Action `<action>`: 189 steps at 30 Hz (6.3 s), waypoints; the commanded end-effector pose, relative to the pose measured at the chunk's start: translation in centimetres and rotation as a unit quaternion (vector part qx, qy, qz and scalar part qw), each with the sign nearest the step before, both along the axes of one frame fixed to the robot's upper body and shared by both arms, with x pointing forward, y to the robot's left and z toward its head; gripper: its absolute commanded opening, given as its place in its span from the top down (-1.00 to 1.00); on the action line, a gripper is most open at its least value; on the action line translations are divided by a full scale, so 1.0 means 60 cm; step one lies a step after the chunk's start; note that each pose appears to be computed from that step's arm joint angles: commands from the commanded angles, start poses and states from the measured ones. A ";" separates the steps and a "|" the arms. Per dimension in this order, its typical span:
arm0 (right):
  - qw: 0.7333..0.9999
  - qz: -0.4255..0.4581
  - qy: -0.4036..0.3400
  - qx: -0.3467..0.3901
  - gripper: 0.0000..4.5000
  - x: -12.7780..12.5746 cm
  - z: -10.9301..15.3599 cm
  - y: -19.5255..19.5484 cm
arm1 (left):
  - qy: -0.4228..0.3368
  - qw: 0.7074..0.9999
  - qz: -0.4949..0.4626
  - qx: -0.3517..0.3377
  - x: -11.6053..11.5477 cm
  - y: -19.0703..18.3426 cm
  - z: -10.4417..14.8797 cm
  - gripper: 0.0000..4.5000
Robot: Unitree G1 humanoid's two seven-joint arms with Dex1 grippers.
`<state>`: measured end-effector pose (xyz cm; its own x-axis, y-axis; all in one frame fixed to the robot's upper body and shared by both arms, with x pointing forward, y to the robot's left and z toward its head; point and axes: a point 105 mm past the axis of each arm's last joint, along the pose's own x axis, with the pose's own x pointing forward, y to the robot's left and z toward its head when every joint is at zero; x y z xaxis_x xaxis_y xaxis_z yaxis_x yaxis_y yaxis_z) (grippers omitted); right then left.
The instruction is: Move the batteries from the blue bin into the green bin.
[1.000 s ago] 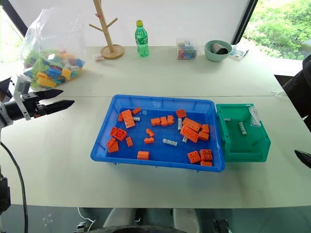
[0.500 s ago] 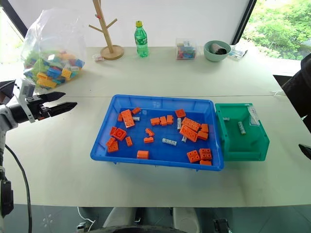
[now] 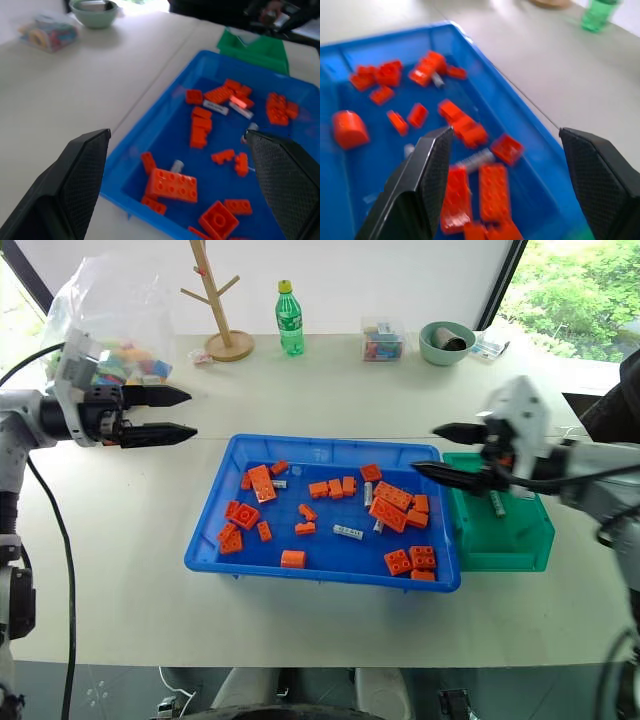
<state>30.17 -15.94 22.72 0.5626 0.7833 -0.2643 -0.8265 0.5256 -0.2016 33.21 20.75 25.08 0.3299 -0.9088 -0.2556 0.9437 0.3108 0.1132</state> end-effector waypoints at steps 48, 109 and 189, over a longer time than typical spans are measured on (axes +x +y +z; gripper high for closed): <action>0.996 -0.012 0.077 -0.047 -0.54 0.081 -0.127 0.406 | 0.019 0.993 -0.029 0.112 -0.057 0.067 -0.003 -1.00; 0.991 0.089 0.032 -0.094 -0.44 0.073 -0.125 0.364 | -0.003 0.994 -0.031 0.106 -0.039 0.057 0.002 -1.00; 0.997 -0.075 0.036 -0.006 -0.07 0.005 0.035 0.036 | -0.020 0.993 -0.114 0.025 -0.029 -0.028 0.032 -1.00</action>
<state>31.05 -15.00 24.77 0.6981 0.6454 -0.3099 -0.7027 0.7006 -0.1238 31.78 18.87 25.91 0.1147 -0.9484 -0.2956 0.9894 0.0826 0.1192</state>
